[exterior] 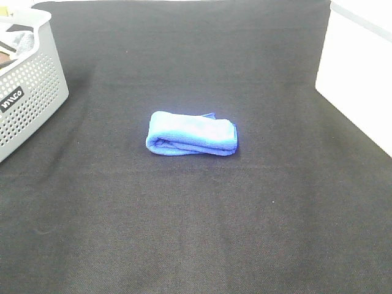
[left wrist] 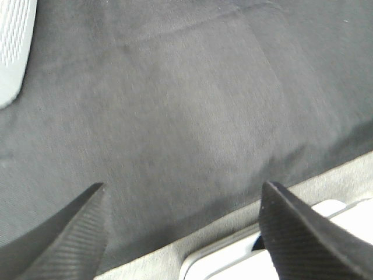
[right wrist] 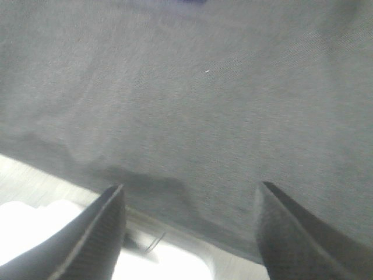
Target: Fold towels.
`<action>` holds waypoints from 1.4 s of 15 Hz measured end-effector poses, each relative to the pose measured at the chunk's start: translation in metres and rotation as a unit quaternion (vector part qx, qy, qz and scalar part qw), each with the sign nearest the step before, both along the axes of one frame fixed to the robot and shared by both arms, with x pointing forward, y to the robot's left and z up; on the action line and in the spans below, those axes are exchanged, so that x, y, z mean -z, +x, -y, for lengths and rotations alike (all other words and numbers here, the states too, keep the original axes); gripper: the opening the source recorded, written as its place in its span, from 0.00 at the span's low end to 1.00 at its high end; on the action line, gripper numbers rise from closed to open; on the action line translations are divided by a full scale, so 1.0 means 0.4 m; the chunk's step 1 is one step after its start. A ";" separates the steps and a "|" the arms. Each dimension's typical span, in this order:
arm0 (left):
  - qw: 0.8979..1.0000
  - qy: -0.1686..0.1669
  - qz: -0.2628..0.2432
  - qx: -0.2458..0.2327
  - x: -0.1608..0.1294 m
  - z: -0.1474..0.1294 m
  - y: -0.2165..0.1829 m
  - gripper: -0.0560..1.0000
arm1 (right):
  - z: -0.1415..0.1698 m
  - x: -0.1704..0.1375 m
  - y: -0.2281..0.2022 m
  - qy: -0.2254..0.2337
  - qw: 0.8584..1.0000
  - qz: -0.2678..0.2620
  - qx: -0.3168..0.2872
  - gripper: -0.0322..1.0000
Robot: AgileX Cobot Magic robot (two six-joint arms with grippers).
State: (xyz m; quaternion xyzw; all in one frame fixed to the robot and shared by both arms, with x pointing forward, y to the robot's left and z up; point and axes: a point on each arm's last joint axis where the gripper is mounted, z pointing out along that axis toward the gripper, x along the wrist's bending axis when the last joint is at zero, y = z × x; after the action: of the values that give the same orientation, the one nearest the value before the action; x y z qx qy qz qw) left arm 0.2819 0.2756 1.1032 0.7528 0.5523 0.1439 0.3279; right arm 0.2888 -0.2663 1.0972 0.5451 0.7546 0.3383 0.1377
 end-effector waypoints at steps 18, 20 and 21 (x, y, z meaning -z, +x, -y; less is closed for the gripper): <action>0.984 -0.010 0.164 0.062 0.127 -0.042 -0.099 0.70 | 0.053 0.112 -0.078 -0.037 0.991 0.112 0.055 0.62; 0.984 -0.010 0.164 0.062 0.127 -0.042 -0.099 0.70 | 0.053 0.112 -0.078 -0.037 0.991 0.112 0.055 0.62; 0.984 -0.009 0.164 0.062 0.127 -0.042 -0.099 0.70 | 0.053 0.112 -0.078 -0.037 0.991 0.112 0.055 0.62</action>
State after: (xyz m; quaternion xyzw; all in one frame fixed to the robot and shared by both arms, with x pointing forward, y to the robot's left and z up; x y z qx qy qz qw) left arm 0.2424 0.2924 1.0523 0.7489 0.4442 0.2396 0.4295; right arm 0.2575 -0.2876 1.0525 0.5386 0.7154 0.3613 0.2600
